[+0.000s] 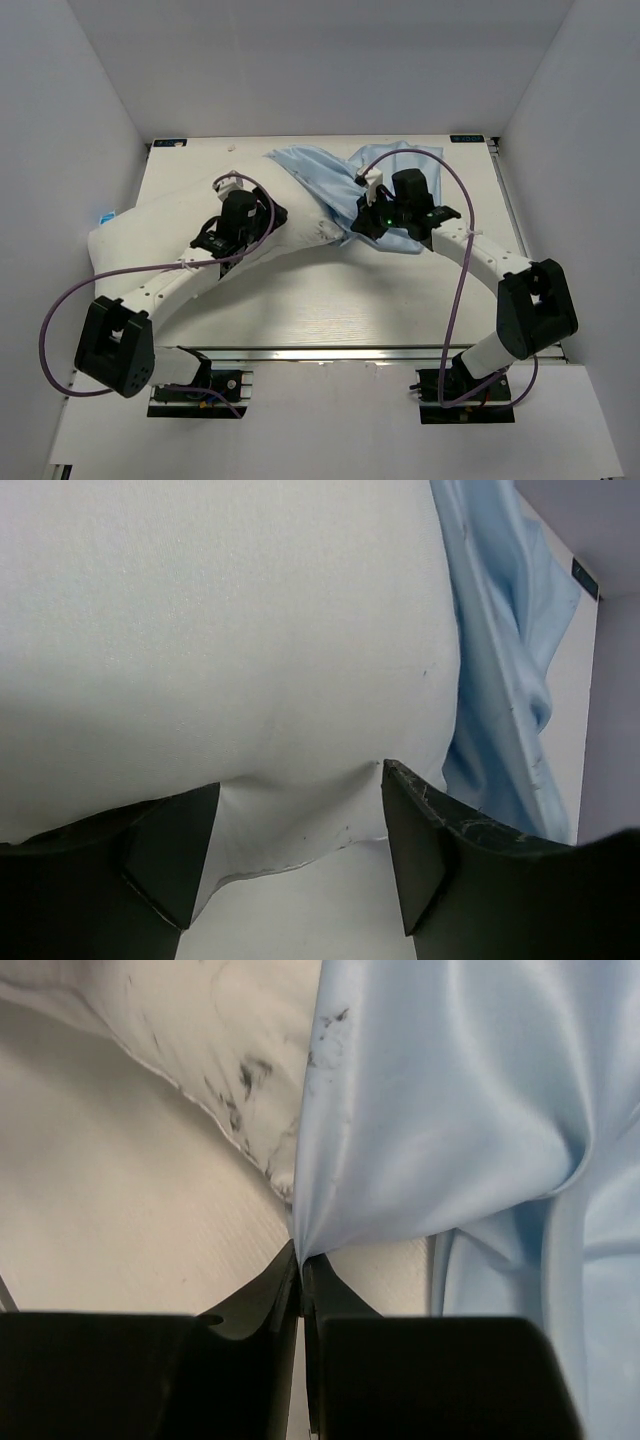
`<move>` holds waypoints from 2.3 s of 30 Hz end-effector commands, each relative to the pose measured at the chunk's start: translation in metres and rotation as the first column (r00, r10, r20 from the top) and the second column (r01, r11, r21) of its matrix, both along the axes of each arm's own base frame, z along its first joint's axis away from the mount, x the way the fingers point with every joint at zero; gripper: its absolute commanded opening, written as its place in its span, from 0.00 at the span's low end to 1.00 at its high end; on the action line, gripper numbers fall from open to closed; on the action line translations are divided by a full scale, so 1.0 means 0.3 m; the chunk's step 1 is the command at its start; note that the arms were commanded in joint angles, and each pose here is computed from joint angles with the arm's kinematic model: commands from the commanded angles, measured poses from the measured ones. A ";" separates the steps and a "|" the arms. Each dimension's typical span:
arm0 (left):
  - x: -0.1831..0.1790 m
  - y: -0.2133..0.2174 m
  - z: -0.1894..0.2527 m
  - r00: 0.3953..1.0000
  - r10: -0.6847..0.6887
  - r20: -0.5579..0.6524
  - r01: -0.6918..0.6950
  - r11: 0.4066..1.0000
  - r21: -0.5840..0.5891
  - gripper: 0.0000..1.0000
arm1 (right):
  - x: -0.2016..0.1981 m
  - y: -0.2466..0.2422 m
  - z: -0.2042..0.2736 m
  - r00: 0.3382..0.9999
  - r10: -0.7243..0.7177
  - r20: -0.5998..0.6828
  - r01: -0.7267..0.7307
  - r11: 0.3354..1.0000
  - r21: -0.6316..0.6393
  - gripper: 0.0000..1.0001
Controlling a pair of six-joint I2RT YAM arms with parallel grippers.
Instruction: Put the pillow into the pillowcase
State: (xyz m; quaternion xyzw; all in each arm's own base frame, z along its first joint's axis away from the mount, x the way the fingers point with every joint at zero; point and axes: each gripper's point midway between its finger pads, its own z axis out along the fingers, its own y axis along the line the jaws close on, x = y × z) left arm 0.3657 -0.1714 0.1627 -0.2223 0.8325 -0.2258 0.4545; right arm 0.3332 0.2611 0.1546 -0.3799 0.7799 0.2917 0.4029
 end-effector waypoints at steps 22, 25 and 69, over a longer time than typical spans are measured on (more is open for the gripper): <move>0.116 0.118 0.111 0.986 0.113 0.119 -0.112 0.994 -0.019 0.73 | -0.191 0.233 0.172 0.971 0.235 0.036 -0.236 0.971 0.025 0.09; 0.110 0.116 0.107 0.987 0.107 0.117 -0.106 0.994 -0.016 0.73 | -0.178 0.301 0.228 0.969 0.242 0.042 -0.244 0.968 0.050 0.08; -0.182 0.232 0.321 0.956 -0.039 0.291 -0.005 0.989 0.147 0.80 | -0.008 0.222 0.357 0.968 0.109 0.225 -0.115 0.993 0.014 0.62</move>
